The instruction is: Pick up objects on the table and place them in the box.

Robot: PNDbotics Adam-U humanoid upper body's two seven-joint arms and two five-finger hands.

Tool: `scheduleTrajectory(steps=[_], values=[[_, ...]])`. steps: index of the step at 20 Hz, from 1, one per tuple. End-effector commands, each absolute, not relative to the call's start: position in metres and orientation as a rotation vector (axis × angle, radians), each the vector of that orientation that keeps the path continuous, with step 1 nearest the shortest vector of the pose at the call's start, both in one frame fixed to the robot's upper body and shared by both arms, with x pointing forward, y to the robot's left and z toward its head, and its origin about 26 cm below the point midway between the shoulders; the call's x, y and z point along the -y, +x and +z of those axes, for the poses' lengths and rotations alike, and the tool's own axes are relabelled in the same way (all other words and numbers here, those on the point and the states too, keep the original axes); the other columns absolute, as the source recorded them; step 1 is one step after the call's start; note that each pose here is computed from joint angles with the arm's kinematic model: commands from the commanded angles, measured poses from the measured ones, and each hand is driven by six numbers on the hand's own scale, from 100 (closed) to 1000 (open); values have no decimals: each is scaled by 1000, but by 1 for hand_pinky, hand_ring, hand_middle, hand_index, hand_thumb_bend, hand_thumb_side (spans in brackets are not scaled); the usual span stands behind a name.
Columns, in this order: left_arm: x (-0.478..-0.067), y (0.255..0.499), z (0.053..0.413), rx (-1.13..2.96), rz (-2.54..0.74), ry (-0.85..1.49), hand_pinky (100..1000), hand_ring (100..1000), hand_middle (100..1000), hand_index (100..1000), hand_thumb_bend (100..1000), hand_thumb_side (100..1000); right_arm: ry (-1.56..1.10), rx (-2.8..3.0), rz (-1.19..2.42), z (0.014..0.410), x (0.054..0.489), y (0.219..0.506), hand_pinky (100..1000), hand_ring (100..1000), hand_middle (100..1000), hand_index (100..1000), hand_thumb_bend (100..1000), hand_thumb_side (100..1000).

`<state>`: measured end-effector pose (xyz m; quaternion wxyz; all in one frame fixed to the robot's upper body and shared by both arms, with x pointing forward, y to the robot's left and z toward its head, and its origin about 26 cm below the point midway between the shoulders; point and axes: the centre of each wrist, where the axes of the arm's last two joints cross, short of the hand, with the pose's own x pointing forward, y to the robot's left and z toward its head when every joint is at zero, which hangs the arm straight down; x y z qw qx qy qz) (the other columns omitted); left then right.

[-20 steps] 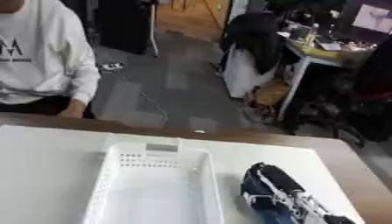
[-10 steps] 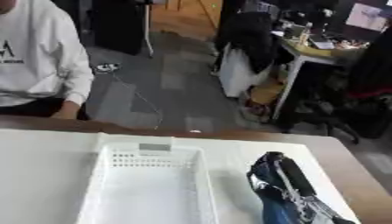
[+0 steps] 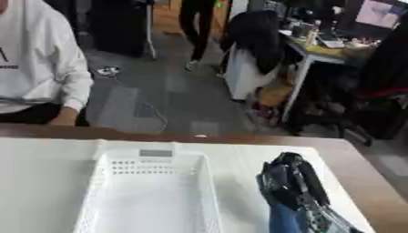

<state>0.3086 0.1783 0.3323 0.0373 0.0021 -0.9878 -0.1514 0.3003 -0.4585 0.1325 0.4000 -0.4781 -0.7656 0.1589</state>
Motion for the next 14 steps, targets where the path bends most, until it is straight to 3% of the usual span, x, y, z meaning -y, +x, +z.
scheduleTrajectory(steps=[1, 14], values=[[-183, 305, 337, 3057, -488, 40, 819, 687, 779, 850, 760, 1000, -1199, 2019, 368, 167, 455, 297, 100, 100, 100, 154, 100, 456], [-180, 304, 338, 3064, -504, 19, 821, 690, 781, 851, 756, 1000, -1061, 2207, 366, 220, 420, 291, 100, 100, 100, 148, 100, 455]])
